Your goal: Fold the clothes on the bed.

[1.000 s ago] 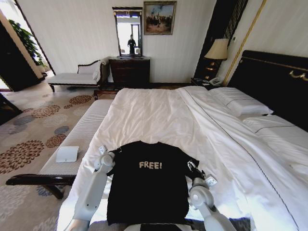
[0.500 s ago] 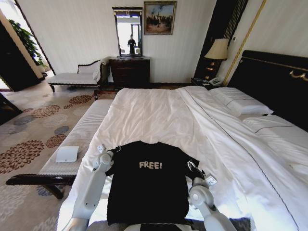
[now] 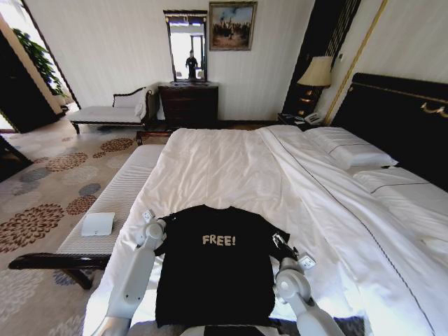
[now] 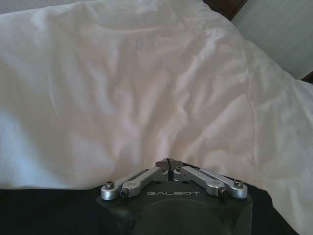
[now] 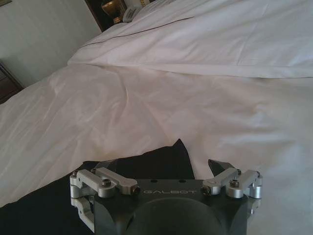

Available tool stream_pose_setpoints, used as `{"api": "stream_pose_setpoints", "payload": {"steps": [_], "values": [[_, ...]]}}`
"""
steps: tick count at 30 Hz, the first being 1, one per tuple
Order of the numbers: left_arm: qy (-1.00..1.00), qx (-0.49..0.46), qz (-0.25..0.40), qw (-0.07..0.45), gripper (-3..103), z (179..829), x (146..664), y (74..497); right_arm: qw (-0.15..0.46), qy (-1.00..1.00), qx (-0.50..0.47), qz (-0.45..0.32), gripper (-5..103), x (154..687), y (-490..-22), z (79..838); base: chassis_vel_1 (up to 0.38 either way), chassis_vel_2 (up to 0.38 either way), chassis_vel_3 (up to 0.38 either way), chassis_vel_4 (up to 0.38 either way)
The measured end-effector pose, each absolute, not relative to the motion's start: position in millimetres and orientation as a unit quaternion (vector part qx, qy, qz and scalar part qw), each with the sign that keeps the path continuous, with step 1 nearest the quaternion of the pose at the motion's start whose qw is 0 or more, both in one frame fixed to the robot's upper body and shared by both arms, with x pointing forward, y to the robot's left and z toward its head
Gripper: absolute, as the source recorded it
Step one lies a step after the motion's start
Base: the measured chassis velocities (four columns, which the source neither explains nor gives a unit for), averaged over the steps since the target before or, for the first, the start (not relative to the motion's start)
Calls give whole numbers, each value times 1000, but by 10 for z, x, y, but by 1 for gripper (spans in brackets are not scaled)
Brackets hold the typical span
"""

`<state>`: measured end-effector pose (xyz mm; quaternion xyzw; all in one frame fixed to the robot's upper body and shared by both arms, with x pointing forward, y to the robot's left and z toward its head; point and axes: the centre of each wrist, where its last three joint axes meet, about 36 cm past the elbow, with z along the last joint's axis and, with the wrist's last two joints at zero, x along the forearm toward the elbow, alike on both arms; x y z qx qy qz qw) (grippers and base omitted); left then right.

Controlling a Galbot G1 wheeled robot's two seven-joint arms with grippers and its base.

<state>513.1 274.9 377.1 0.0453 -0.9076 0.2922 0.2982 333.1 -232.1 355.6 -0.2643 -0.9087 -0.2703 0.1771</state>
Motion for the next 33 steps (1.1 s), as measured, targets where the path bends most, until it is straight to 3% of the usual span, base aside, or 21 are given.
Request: {"api": "stream_pose_setpoints", "payload": {"steps": [12, 16, 18, 22, 24, 28, 30, 33], "values": [[-915, 56, 284, 283, -3, 3763, 5115, 2816, 177, -909, -264, -271, 100, 3317, -2309, 3564, 0, 0, 0, 0], [-914, 83, 301, 259, 18, 3712, 5019, 2971, 176, -909, -263, -272, 100, 3295, -2298, 3578, 0, 0, 0, 0], [-913, 88, 308, 254, 18, 3719, 4987, 3020, 176, -909, -263, -273, 100, 3292, -2299, 3583, 0, 0, 0, 0], [-906, 114, 324, 246, 40, 3704, 4681, 3304, 172, -909, -263, -275, 100, 3276, -2303, 3616, 0, 0, 0, 0], [-906, 115, 324, 247, 40, 3702, 4646, 3314, 172, -908, -263, -275, 100, 3275, -2302, 3617, 0, 0, 0, 0], [-899, 124, 331, 260, 61, 3660, 4211, 3251, 171, -908, -259, -282, 100, 3265, -2242, 3641, 0, 0, 0, 0], [-896, 126, 336, 261, 61, 3658, 4138, 3230, 171, -908, -258, -284, 100, 3263, -2226, 3650, 0, 0, 0, 0], [-891, 131, 345, 265, 78, 3636, 3976, 3171, 170, -908, -255, -286, 100, 3256, -2190, 3666, 0, 0, 0, 0]]}}
